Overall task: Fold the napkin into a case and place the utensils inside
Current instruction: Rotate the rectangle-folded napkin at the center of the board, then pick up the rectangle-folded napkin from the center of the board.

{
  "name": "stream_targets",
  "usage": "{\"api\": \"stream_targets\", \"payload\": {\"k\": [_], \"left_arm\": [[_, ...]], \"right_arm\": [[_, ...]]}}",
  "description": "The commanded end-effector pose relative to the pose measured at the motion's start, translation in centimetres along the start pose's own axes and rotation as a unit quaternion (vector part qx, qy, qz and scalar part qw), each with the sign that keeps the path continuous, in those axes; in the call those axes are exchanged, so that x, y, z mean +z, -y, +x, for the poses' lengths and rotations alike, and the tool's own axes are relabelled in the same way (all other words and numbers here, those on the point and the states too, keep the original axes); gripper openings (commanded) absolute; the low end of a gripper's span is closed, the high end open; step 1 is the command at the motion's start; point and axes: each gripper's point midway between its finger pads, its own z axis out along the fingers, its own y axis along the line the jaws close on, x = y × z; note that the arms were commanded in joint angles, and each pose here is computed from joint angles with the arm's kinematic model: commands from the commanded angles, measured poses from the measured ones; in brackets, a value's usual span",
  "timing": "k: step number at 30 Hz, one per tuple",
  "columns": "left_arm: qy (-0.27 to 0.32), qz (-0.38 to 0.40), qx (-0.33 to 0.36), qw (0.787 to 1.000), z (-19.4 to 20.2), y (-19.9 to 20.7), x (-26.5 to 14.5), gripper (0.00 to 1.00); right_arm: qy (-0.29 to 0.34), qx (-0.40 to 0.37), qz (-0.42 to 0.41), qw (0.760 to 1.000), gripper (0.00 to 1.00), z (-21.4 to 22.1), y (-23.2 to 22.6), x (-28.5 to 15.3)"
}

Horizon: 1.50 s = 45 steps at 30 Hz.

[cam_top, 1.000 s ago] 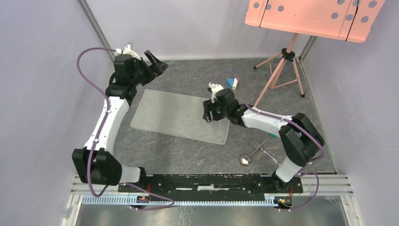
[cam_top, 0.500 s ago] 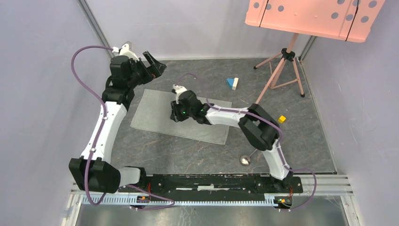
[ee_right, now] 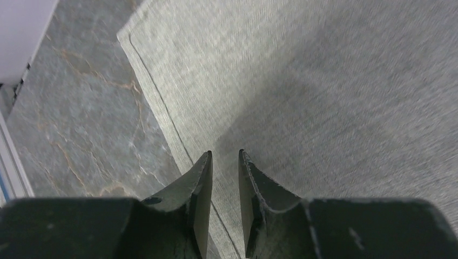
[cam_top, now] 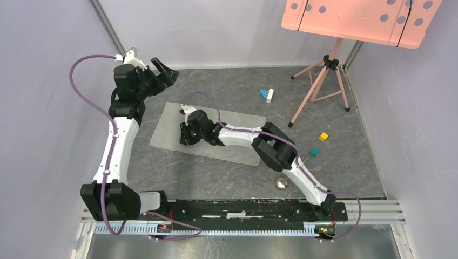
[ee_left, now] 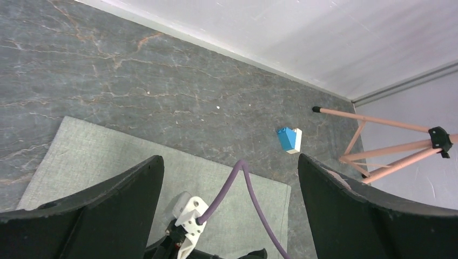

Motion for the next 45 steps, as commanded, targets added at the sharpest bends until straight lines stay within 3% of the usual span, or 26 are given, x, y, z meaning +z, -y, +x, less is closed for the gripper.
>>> {"api": "stream_targets", "payload": {"k": [1, 12, 16, 20, 25, 29, 35, 41, 45], "left_arm": [[0.016, 0.022, -0.014, 1.0, -1.0, 0.6, -0.1, 1.0], [0.015, 0.031, -0.022, 0.999, -1.1, 0.8, -0.1, 1.0], [0.023, 0.039, -0.022, 0.999, -1.4, 1.2, -0.6, 1.0], [0.02, 0.033, -0.023, 0.999, -1.2, 0.9, -0.3, 1.0], [0.016, 0.038, -0.027, 0.999, -1.0, 1.0, -0.1, 1.0], [0.018, 0.043, -0.028, 0.999, -1.1, 1.2, -0.3, 1.0], [0.021, 0.047, -0.029, 0.998, -1.2, 1.5, -0.4, 1.0], [0.022, 0.049, -0.029, 0.998, -1.3, 1.5, -0.6, 1.0], [0.023, 0.052, -0.034, 0.998, -1.5, 1.5, -0.6, 1.0]], "right_arm": [[-0.032, -0.004, -0.021, 0.999, 0.29, 2.3, -1.1, -0.8], [-0.185, -0.1, -0.041, 0.977, 0.37, 11.7, 0.4, -10.4], [-0.177, -0.146, -0.036, 0.973, 0.46, 9.4, -0.4, -14.5], [-0.137, -0.184, 0.024, 0.973, 0.65, 4.6, 0.4, -19.0], [-0.125, -0.115, 0.135, 0.976, 0.82, 1.2, 8.8, -25.3], [-0.144, -0.026, 0.206, 0.968, 0.82, 1.5, 16.8, -29.2], [-0.172, 0.03, 0.276, 0.945, 0.84, 2.3, 25.3, -31.6], [-0.222, 0.041, 0.313, 0.922, 0.8, 4.2, 29.5, -31.9], [-0.237, 0.053, 0.303, 0.921, 0.68, 4.7, 30.3, -31.0]]}}
